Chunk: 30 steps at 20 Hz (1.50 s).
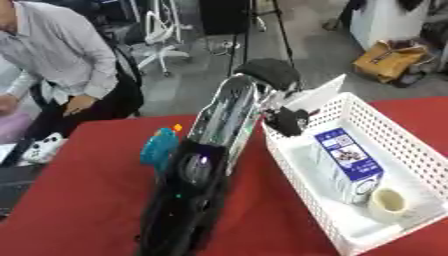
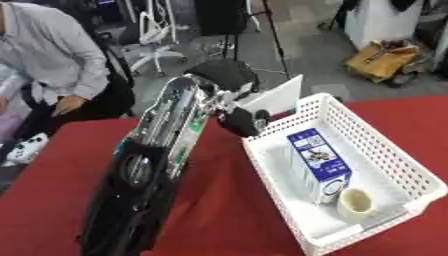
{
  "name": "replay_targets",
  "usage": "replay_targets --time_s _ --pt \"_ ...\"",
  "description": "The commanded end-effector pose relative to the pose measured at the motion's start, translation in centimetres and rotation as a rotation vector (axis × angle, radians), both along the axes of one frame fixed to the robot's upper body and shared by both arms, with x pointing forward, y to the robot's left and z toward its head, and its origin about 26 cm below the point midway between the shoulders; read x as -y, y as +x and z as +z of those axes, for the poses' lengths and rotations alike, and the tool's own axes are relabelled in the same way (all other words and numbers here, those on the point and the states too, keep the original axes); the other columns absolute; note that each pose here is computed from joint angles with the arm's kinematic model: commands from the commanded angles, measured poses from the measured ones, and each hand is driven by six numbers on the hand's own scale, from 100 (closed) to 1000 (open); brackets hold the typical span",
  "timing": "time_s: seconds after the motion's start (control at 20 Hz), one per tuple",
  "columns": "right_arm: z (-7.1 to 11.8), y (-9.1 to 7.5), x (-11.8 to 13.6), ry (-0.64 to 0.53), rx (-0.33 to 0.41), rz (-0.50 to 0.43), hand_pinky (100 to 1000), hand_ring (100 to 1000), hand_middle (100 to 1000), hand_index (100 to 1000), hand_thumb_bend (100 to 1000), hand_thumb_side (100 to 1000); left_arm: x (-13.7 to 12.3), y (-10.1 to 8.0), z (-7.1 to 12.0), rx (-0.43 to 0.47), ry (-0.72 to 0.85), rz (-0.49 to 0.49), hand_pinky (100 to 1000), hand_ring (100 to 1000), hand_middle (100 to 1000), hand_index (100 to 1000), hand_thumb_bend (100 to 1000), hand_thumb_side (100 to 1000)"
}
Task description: Pick up objects on the table and place them in the box.
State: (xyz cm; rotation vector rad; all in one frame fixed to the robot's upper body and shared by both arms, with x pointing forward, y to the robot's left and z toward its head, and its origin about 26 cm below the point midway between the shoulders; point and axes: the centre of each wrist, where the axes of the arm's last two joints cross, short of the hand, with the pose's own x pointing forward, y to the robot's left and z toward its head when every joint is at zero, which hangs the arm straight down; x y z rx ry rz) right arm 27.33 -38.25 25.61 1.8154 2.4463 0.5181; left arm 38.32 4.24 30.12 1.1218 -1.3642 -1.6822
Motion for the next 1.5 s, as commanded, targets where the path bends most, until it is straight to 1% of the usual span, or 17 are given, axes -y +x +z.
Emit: replay_targets --time_s 0.05,0.25,0.4,0.7,0.85,0.9,0.95,1.2,1.35,1.5 --pt "1.2 -0.1 -0.2 -0.033 0.038 0.019 726 667 564 597 100 462 1.0 -0.1 1.0 0.017 0.014 -0.031 360 338 283 521 100 277" --pt "1.4 0.1 -0.5 -0.034 0.048 0.039 726 667 562 596 100 459 2.2 0.7 0.6 -0.017 0.043 -0.043 369 339 285 525 100 270" --pt "1.6 0.1 -0.7 -0.035 0.055 0.050 727 668 562 597 100 457 2.5 1.2 0.1 -0.042 0.054 -0.022 372 340 286 526 100 269" --pt "1.8 0.2 -0.9 -0.033 0.063 0.059 727 668 562 596 100 456 3.2 1.1 -0.8 -0.062 0.051 -0.007 378 341 278 518 100 269" --pt "1.9 0.3 -1.0 -0.034 0.069 0.069 727 668 562 597 100 455 3.6 1.6 -1.5 -0.062 0.046 -0.009 374 339 274 519 100 268" --pt "1.9 0.3 -1.1 -0.035 0.070 0.071 727 670 561 597 100 458 3.7 1.9 -1.8 -0.060 0.043 -0.010 373 339 273 522 100 225" --pt "2.0 0.4 -1.1 -0.035 0.072 0.074 727 670 561 597 100 455 3.8 2.1 -2.1 -0.056 0.042 -0.009 373 339 273 522 100 268" --pt "2.1 0.5 -1.3 -0.037 0.079 0.085 727 670 560 596 100 457 4.0 3.4 -3.6 -0.030 0.026 -0.012 382 348 282 534 100 268" --pt "2.1 0.5 -1.4 -0.038 0.080 0.092 726 670 559 595 100 457 4.0 3.9 -4.3 0.011 -0.011 -0.049 401 360 285 539 100 272" --pt "2.1 0.5 -1.4 -0.039 0.081 0.094 726 669 558 594 100 456 4.0 4.3 -5.1 0.043 -0.041 -0.069 424 378 303 553 100 300"
